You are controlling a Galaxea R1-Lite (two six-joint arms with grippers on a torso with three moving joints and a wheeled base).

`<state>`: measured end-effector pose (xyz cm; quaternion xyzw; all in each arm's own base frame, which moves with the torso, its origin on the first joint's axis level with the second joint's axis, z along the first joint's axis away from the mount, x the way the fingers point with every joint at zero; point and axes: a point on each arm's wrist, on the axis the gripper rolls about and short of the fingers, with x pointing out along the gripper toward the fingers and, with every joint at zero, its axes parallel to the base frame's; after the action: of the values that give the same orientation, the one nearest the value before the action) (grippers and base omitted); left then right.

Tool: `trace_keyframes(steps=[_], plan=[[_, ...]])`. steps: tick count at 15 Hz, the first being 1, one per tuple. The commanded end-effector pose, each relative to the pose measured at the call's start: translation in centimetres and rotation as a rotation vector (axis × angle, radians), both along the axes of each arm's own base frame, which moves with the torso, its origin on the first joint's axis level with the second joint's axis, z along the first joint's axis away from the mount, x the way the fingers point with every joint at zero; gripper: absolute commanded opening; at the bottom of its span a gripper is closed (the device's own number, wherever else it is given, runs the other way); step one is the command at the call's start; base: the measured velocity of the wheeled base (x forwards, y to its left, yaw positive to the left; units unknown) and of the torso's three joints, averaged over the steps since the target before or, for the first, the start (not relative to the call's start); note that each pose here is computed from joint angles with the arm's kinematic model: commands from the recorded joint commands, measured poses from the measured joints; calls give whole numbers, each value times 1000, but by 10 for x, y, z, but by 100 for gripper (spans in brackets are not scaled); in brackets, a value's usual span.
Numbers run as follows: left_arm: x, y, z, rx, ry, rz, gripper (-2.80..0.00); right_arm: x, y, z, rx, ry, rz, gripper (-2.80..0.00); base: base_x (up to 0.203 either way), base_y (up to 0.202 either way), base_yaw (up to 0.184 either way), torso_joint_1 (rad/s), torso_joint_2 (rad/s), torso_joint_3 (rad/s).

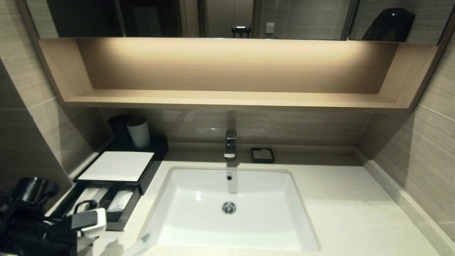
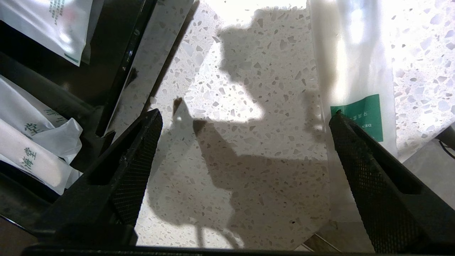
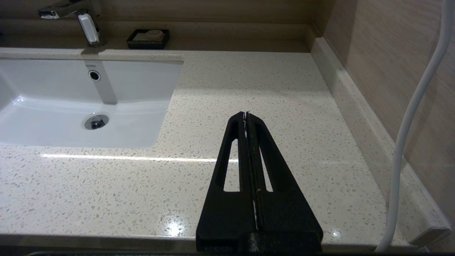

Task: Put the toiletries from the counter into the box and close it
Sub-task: Pick up the bathroom toiletry

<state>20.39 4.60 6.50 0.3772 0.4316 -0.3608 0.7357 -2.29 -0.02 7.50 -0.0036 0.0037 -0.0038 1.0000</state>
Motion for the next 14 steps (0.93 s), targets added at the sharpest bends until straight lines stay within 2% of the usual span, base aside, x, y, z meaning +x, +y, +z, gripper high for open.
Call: trace_keyframes(steps=[1,3,5,14], plan=[[2,0,-1,-5,2,-7,0,0,0,0,0,-1,0,-280,0,0,0,0,0,0],[1,1,-1,-49,-2,-5,0,0,0,0,0,-1,0,-280,0,0,0,0,0,0],[-2,1,0,-63,14,-1,0,0,0,0,0,-1,0,-280,0,0,0,0,0,0],[-3,1,5,-46,-5,-11,0,0,0,0,0,-1,0,-280,0,0,0,0,0,0]])
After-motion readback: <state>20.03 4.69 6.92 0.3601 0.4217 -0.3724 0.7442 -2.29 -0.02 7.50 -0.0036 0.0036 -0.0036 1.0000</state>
